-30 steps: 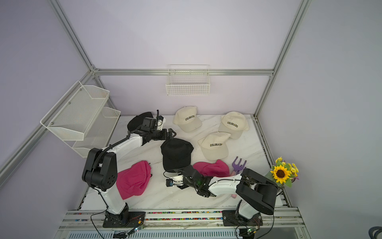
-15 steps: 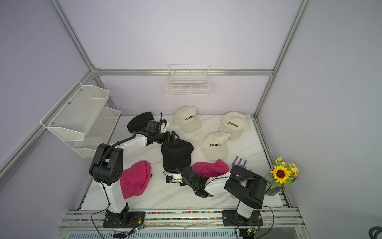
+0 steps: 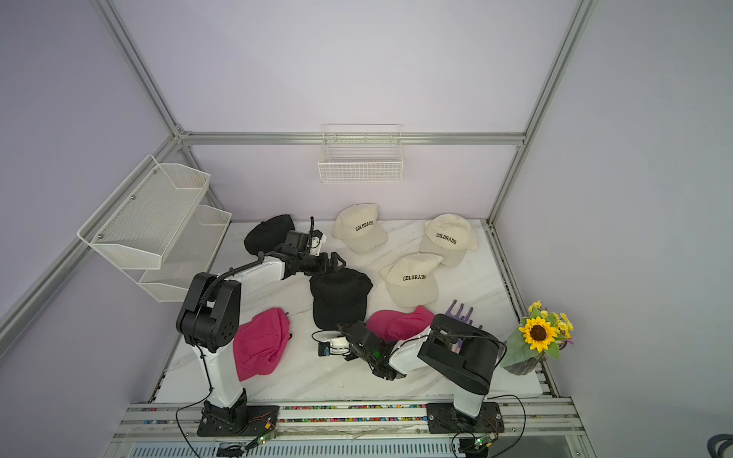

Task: Stack the baseball caps by color
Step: Move the baseball cap to the baseball cap.

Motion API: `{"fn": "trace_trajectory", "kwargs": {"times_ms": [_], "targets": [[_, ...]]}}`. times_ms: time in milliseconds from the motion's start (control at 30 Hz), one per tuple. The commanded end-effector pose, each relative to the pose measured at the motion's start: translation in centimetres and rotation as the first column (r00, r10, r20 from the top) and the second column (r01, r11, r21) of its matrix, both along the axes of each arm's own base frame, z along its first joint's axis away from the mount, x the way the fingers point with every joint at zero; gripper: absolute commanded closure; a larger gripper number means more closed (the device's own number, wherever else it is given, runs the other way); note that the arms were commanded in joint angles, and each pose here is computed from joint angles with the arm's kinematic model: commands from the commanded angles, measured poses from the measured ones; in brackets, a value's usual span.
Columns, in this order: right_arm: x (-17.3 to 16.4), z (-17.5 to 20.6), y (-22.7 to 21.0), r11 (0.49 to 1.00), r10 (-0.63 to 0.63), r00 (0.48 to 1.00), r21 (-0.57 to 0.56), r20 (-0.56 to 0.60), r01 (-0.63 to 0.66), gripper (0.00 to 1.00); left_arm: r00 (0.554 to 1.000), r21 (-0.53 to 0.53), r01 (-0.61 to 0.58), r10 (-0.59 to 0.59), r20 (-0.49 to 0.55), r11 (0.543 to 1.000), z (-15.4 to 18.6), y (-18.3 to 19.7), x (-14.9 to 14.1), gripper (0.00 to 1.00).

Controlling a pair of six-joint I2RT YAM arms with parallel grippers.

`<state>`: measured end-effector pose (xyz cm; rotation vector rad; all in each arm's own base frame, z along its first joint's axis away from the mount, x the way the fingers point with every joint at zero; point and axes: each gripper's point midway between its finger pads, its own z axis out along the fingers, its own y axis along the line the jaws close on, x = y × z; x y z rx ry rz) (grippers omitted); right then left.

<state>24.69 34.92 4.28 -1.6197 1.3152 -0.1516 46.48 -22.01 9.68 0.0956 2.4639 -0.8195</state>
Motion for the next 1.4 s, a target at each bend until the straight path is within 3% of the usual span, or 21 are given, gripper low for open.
{"fn": "trace_trajectory", "kwargs": {"times_ms": [0, 67, 133, 333, 533, 667, 767, 1033, 1367], "targets": [[1.6, 2.3, 0.8, 0.996, -0.056, 0.994, 0.073, 0.09, 0.049, 0.67, 0.999, -0.036, 0.01, -0.008, 0.033, 0.999, 1.7, -0.9, 0.7, 0.0], [1.7, 4.5, 0.8, 0.988, -0.071, 0.991, 0.141, 0.117, 0.054, 0.88, 0.999, -0.038, 0.013, -0.012, 0.036, 0.999, 2.0, -1.0, 0.7, 0.0], [1.4, 6.7, 0.9, 0.978, -0.068, 0.991, 0.203, 0.118, 0.043, 1.0, 0.999, -0.046, 0.017, -0.015, 0.048, 0.999, 2.6, -1.1, 0.8, 0.0], [0.9, 7.5, 0.3, 0.982, -0.055, 0.991, 0.188, 0.119, 0.032, 1.0, 0.995, -0.069, 0.031, -0.024, 0.099, 0.997, 5.2, -1.5, 1.3, 0.0], [2.2, 11.1, -0.5, 0.976, -0.116, 0.955, 0.208, 0.272, 0.059, 1.0, 0.99, -0.064, 0.039, -0.03, 0.137, 0.997, 6.9, -1.6, 1.6, 0.0], [3.3, 11.4, -0.8, 0.979, -0.143, 0.939, 0.184, 0.314, 0.088, 1.0, 0.987, -0.061, 0.047, -0.037, 0.155, 0.997, 7.7, -1.7, 2.0, 0.0], [3.0, 10.1, 0.1, 0.985, -0.098, 0.956, 0.164, 0.277, 0.054, 1.0, 0.988, -0.051, 0.041, -0.033, 0.152, 0.998, 7.3, -1.6, 2.3, 0.0], [0.7, 0.5, 1.7, 0.998, 0.045, 0.999, 0.035, 0.029, -0.046, 1.0, 0.996, -0.025, 0.037, -0.035, 0.083, 0.999, 3.5, -1.7, 2.9, 0.0], [0.6, -2.9, 1.6, 1.0, 0.008, 0.994, 0.004, -0.108, -0.008, 1.0, 0.997, 0.008, 0.031, -0.031, 0.073, 0.999, 2.8, -1.4, 3.1, 0.0]]}}
